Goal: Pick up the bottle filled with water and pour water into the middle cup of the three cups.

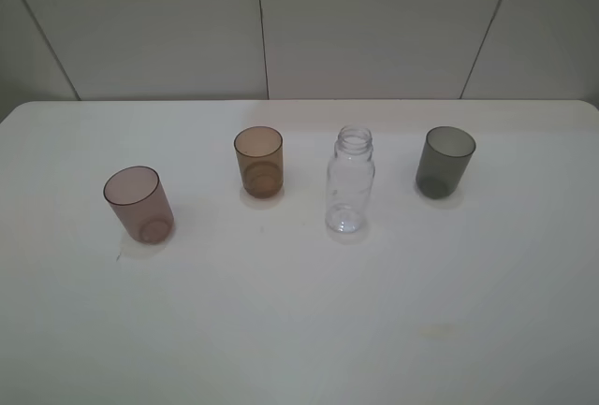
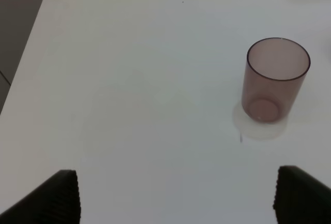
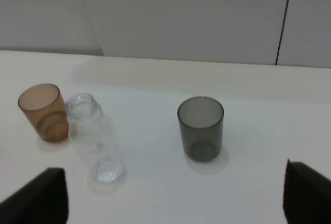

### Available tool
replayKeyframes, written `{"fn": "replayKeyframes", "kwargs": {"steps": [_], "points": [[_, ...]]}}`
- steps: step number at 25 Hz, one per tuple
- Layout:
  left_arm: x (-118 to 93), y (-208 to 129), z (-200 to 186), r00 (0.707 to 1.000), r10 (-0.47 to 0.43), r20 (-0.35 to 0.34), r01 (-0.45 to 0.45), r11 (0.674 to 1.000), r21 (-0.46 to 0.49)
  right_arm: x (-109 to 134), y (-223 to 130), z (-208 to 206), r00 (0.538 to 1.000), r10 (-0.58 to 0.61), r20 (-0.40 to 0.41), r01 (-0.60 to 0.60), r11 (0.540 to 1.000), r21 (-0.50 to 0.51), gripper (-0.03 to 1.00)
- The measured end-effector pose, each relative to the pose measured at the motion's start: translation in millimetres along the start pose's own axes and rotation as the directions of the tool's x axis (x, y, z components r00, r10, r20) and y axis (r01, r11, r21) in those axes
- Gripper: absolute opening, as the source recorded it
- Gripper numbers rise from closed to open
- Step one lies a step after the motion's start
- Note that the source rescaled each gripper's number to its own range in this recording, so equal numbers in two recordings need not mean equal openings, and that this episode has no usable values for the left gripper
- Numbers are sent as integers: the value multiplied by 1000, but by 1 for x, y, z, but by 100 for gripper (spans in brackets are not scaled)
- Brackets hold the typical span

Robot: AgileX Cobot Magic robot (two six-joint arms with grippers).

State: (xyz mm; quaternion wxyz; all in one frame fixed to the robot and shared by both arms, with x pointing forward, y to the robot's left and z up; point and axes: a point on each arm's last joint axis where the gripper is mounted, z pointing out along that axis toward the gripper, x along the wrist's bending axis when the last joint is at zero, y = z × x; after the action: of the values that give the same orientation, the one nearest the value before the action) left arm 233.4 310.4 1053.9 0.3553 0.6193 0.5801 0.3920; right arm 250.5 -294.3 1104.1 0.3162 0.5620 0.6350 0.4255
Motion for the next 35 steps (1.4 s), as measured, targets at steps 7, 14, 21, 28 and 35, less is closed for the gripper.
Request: {"fn": "replayKeyframes", "kwargs": {"steps": [7,14,21,28,35], "points": [[0,0,0,1000,0,0,0,1000,0,-4,-18,-8,999,-18,35,13,993,116,95],[0,0,0,1000,0,0,0,1000,0,-6,-38,6,999,-33,36,29,995,97,95],[0,0,0,1000,0,0,0,1000,0,-8,-46,11,996,-76,47,72,994,77,95],[0,0,0,1000,0,0,0,1000,0,-7,-50,2,987,-23,162,23,1000,0,95],[0,0,0,1000,0,0,0,1000,0,-7,-50,2,985,-16,174,17,1000,-3,95]]}}
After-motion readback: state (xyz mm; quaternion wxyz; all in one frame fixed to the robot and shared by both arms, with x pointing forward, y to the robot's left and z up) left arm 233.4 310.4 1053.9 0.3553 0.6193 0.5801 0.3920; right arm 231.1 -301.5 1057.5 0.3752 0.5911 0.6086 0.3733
